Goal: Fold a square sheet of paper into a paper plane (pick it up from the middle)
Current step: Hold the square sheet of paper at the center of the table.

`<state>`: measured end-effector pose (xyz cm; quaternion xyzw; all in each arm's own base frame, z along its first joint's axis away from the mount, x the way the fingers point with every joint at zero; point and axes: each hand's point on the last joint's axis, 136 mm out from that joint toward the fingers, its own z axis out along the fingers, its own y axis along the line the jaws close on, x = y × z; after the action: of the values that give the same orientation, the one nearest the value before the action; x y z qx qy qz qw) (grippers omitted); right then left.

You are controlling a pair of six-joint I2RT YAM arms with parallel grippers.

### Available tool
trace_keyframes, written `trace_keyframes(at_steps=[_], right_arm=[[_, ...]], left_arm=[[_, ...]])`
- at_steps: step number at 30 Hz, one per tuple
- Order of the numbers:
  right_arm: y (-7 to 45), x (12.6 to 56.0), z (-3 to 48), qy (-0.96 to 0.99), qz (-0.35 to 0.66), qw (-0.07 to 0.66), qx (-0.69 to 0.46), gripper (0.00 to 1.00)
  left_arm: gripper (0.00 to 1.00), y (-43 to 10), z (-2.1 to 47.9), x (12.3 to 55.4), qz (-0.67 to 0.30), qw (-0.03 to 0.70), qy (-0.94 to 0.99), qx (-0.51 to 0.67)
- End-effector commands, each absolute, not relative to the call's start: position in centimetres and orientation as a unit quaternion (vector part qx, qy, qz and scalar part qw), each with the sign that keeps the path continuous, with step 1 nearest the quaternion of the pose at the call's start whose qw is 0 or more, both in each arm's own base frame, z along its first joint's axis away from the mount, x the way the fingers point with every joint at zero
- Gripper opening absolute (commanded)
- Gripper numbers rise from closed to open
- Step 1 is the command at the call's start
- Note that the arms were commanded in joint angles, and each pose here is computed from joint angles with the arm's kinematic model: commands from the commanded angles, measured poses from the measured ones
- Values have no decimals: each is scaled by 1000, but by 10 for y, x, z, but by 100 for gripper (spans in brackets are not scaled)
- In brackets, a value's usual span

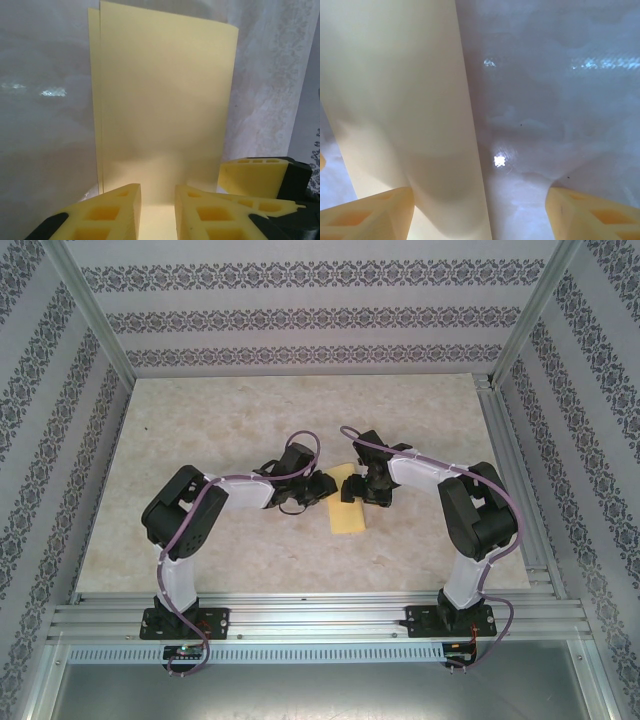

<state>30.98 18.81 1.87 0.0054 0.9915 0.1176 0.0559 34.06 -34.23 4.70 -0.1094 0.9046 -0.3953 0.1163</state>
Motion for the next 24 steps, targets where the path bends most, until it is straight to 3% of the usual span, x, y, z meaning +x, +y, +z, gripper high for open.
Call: trace_keyframes(at_steps=[1, 7, 24], right_arm=[[179, 310, 19, 993, 100, 59, 10, 72], [178, 312, 27, 992, 108, 67, 12, 72], [181, 308, 23, 993, 104, 60, 5, 72]], left_arm=[[28, -341, 86, 347, -398, 173, 896, -91], [31, -318, 104, 348, -368, 220, 898, -103], [31, -322, 105, 346, -379, 211, 895, -104]])
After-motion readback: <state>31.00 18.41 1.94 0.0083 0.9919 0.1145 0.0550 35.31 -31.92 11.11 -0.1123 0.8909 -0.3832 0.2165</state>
